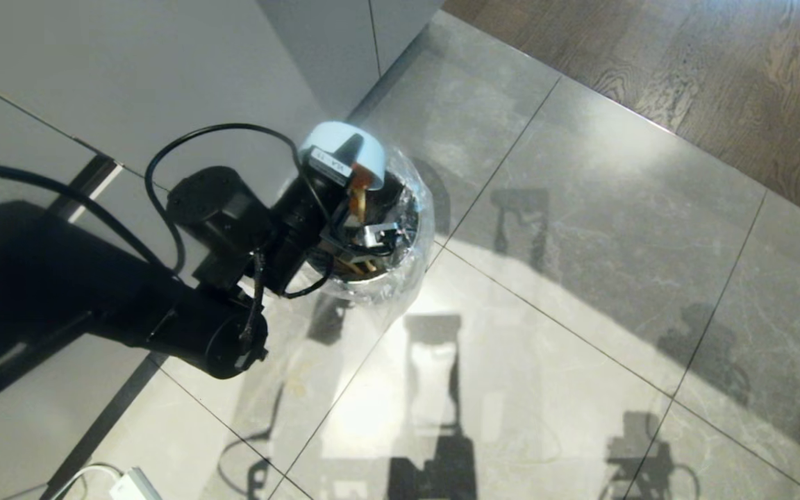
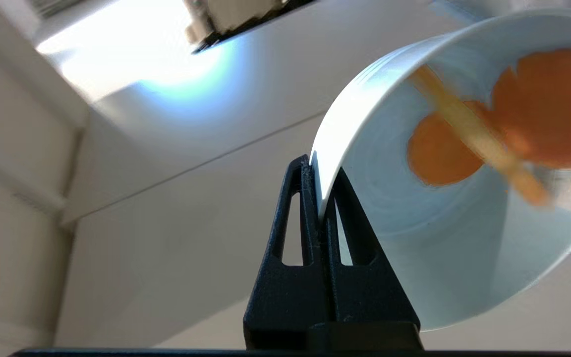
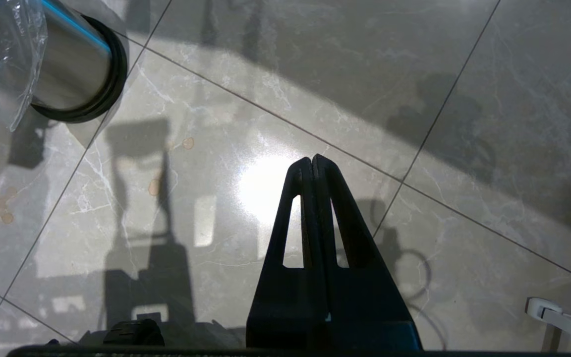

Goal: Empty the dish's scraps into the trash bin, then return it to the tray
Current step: Pour the leftover food from the bowl into the trash can

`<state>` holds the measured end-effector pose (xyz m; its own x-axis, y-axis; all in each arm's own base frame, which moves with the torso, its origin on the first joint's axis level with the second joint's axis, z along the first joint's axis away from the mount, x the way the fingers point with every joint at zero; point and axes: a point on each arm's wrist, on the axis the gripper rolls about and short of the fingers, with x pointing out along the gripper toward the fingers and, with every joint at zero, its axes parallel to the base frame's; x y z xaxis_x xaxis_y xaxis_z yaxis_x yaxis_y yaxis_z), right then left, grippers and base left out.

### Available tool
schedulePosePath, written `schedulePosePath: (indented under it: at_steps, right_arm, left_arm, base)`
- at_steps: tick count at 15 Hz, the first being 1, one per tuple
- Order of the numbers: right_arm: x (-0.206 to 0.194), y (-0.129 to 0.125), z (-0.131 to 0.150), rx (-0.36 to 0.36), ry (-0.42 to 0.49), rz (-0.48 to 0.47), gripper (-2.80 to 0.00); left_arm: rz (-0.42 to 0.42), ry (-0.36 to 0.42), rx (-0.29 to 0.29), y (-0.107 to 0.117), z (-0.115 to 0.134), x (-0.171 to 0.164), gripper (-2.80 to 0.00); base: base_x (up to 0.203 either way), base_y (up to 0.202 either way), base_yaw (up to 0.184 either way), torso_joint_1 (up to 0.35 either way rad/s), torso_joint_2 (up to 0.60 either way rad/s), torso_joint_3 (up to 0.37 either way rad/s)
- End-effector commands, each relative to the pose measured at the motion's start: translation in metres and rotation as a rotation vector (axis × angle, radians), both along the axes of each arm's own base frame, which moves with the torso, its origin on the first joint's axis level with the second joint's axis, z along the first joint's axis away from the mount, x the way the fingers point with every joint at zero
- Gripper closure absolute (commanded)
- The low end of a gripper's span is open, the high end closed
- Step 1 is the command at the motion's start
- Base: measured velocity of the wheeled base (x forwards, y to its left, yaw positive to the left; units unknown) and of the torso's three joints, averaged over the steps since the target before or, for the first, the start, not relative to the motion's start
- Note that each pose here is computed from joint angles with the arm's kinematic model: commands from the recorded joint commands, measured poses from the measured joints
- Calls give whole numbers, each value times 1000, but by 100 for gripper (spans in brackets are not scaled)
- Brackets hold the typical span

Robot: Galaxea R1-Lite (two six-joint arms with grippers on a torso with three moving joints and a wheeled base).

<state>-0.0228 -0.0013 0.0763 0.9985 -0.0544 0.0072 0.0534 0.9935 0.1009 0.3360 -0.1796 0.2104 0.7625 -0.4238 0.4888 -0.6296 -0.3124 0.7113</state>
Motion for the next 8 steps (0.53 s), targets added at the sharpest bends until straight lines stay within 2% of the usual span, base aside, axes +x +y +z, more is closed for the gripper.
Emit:
schedulePosePath:
  at_steps: [1, 4, 7, 8]
  right_arm:
    - [0, 0, 0, 1, 0, 0, 0]
    - [0, 0, 0, 1, 0, 1, 0]
    - [0, 0, 0, 1, 0, 0, 0]
    - [0, 0, 0, 1, 0, 0, 0]
  left_arm:
    - [19, -100, -21, 7, 16, 3, 0]
    - [46, -144, -36, 15, 29, 5, 0]
    - [55, -149, -33, 19, 30, 7, 0]
    - [56, -129, -20, 19, 24, 6, 0]
  base:
    - [0, 0, 0, 0, 0, 0]
    - [0, 0, 0, 0, 0, 0]
    - [0, 0, 0, 0, 0, 0]
    - [0, 0, 0, 0, 0, 0]
